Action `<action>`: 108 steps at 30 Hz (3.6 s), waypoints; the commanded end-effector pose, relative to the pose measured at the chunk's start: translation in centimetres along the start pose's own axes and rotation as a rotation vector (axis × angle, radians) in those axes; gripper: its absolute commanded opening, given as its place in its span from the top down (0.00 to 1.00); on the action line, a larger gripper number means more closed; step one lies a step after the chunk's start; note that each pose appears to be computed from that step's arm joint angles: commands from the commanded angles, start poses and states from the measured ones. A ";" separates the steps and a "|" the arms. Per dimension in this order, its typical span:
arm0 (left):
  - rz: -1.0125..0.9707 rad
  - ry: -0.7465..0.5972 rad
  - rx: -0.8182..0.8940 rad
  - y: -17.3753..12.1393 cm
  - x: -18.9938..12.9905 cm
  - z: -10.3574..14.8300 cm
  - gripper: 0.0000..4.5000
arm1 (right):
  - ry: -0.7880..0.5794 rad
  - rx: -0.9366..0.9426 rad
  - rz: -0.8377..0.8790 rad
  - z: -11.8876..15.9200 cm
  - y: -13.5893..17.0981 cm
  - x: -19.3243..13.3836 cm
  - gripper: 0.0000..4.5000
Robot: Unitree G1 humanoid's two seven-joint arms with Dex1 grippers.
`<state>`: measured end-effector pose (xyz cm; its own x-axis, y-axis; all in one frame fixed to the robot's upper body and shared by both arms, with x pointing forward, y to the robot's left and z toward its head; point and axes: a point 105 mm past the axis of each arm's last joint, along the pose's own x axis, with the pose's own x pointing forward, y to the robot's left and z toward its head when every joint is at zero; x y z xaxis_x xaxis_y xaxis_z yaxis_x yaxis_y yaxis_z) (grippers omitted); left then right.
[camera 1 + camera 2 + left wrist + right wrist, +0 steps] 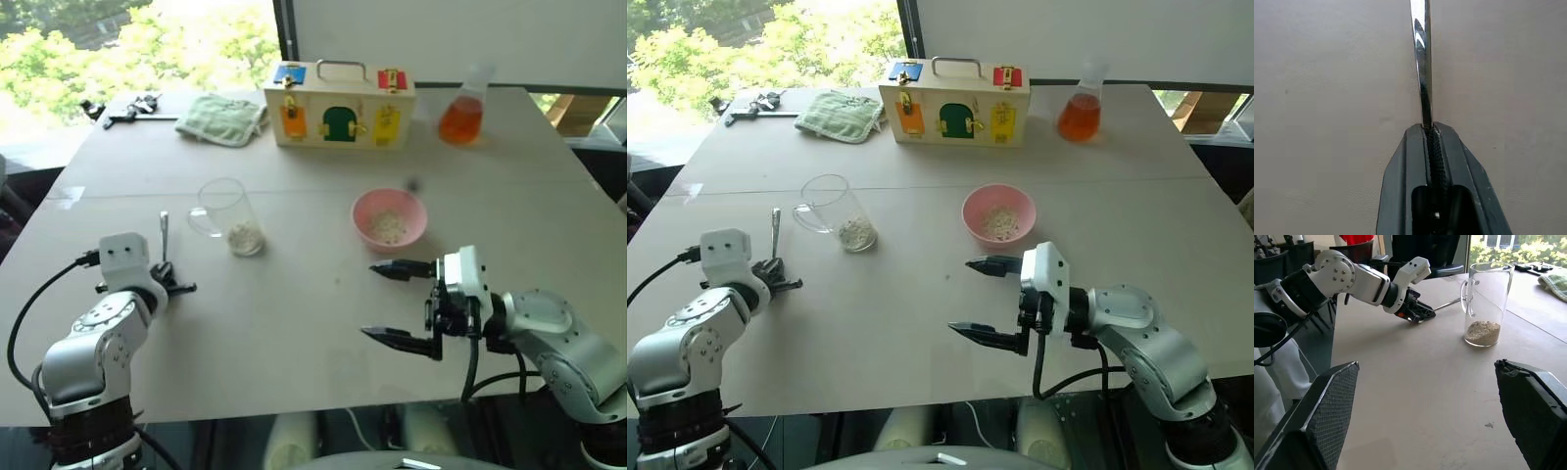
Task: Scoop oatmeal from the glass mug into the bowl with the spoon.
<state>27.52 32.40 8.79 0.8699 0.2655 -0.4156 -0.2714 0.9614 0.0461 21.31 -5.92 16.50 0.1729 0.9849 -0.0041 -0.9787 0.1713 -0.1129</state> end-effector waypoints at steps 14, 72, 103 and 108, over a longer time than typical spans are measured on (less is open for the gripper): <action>-0.707 0.104 0.104 -8.5 -10.4 -10.7 0.99 | 0.084 0.215 -0.122 -2.2 -1.7 -0.4 0.00; -0.402 -0.503 0.166 -7.0 -8.6 0.0 0.03 | -0.034 0.832 -0.293 -2.7 -4.6 5.3 1.00; -0.238 -0.571 0.253 -3.7 1.0 5.9 0.03 | -0.266 0.452 -0.278 10.9 -8.6 4.4 1.00; -0.215 -0.593 0.245 -3.6 1.5 6.7 0.03 | -0.277 0.421 -0.292 11.7 -9.2 4.5 1.00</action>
<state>32.33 29.60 12.76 0.9970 -0.0127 0.0758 -0.0047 0.9745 0.2243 30.16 -2.81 27.48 0.4776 0.8596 0.1816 -0.8403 0.3866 0.3801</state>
